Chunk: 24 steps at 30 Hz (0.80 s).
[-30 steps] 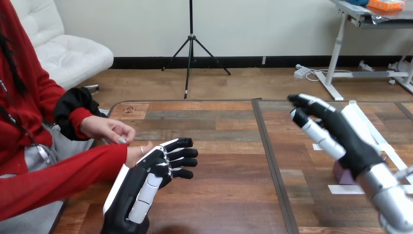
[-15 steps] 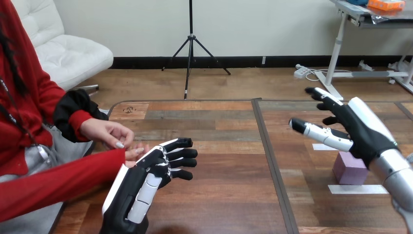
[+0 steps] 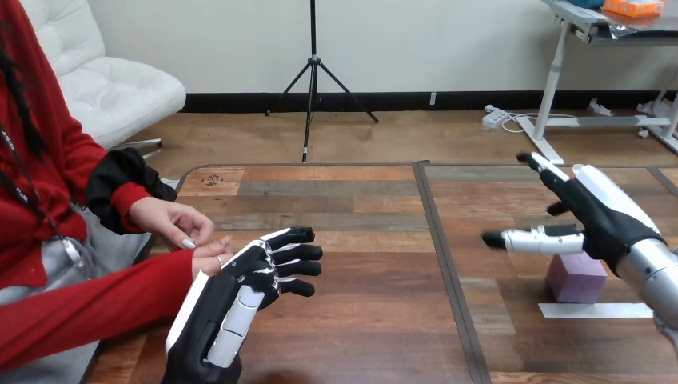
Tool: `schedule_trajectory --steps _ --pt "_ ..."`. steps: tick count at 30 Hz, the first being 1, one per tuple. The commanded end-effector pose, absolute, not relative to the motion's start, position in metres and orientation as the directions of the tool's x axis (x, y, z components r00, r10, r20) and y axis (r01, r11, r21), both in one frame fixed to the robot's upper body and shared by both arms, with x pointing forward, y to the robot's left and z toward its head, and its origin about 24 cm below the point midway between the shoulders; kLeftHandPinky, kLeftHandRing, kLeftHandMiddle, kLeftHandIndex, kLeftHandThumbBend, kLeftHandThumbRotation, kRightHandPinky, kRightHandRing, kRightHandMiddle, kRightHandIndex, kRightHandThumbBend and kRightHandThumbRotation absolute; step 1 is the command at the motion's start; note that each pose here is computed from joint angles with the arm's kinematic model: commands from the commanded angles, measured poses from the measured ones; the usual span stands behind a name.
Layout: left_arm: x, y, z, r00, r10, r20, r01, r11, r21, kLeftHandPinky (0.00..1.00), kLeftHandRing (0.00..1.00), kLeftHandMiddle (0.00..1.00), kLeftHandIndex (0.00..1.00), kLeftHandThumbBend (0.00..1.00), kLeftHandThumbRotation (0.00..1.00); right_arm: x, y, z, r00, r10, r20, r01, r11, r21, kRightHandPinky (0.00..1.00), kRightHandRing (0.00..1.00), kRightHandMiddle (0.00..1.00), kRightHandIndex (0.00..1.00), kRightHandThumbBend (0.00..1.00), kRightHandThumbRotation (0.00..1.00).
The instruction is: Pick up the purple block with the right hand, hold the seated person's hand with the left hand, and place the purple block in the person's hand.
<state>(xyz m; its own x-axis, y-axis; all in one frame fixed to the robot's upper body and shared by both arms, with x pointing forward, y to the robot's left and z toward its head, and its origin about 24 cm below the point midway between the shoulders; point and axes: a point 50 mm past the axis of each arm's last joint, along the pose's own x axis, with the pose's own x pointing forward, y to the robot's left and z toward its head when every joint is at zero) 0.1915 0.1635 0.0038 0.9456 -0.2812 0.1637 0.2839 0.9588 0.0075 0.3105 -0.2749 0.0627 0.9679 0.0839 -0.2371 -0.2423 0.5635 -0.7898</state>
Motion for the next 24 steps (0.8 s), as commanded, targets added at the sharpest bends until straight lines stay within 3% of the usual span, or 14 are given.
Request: schedule_trajectory --steps 1,24 --pt "0.2 0.166 0.018 0.928 -0.281 0.243 0.283 0.959 0.029 0.62 0.7 0.72 0.74 0.82 0.93 0.33 -0.278 0.093 0.979 0.09 -0.185 -0.205 0.509 -0.836 0.92 1.0 1.0 1.0 1.0 0.26" --pt "0.197 0.165 0.018 0.927 -0.285 0.243 0.291 0.957 0.009 0.62 0.69 0.71 0.75 0.8 0.93 0.336 -0.294 0.092 0.937 0.042 -0.348 -0.329 0.446 -0.832 0.97 1.0 1.0 1.0 1.0 0.2"
